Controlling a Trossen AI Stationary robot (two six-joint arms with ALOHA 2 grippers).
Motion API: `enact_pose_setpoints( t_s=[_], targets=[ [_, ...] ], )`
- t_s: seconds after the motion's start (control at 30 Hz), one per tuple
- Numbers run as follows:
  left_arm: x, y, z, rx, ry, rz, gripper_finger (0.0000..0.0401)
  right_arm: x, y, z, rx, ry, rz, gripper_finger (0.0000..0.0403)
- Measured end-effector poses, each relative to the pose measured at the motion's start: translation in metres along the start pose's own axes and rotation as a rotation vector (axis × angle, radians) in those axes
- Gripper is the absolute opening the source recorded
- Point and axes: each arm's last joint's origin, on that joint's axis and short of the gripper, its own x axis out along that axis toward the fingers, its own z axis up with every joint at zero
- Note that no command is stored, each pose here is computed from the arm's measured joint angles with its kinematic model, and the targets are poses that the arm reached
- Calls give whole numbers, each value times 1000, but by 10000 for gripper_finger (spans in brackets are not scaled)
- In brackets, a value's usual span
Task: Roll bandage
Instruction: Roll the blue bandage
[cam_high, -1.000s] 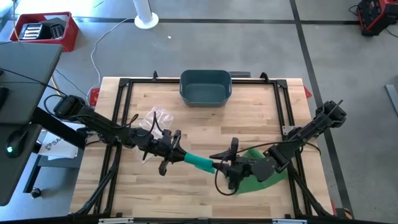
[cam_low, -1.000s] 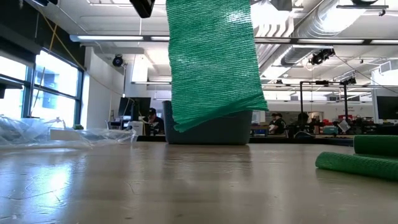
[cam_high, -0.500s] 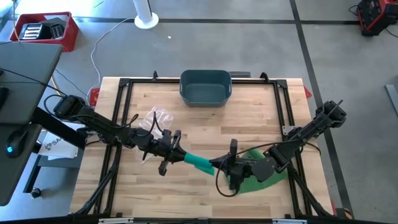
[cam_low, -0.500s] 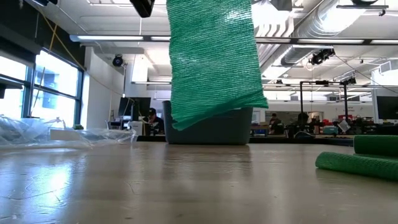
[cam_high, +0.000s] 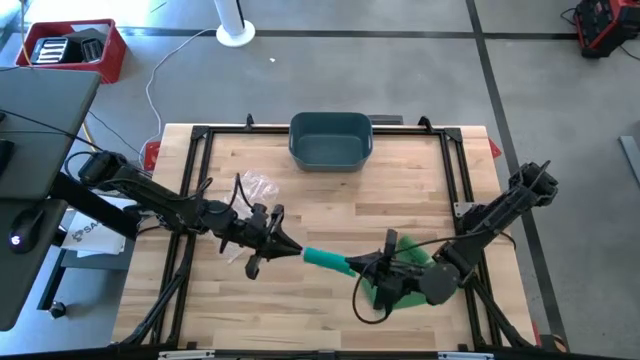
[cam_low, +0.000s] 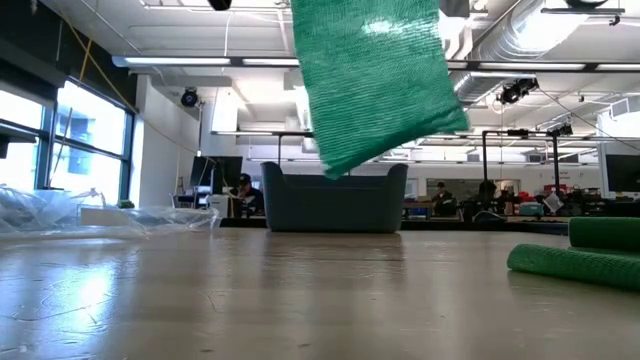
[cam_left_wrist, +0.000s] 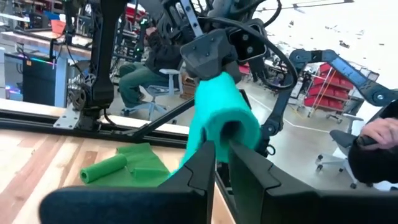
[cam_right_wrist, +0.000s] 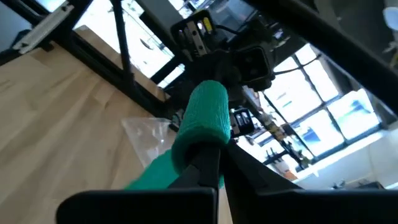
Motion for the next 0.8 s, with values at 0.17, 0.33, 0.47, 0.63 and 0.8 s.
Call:
enact_pose_setpoints(
  t_s=[0.17, 0.33, 0.47, 0.63, 0.8],
  targets=[
    [-5, -2, 5, 31, -2, -3, 41, -11, -5, 6, 9, -18, -24, 1],
    [-7, -6, 7, 144, -13, -19, 41, -24, -19, 3, 55, -12, 32, 1],
    [-8, -11, 7, 280, -24, -36, 41, -28, -31, -1, 142, -81, 190, 0],
    [-10, -25, 6, 541, -69, -88, 40, -19, -35, -7, 182, -125, 329, 0],
    [-9, -39, 5, 731, -141, -97, 50, -8, -41, -14, 217, -129, 391, 0]
  ],
)
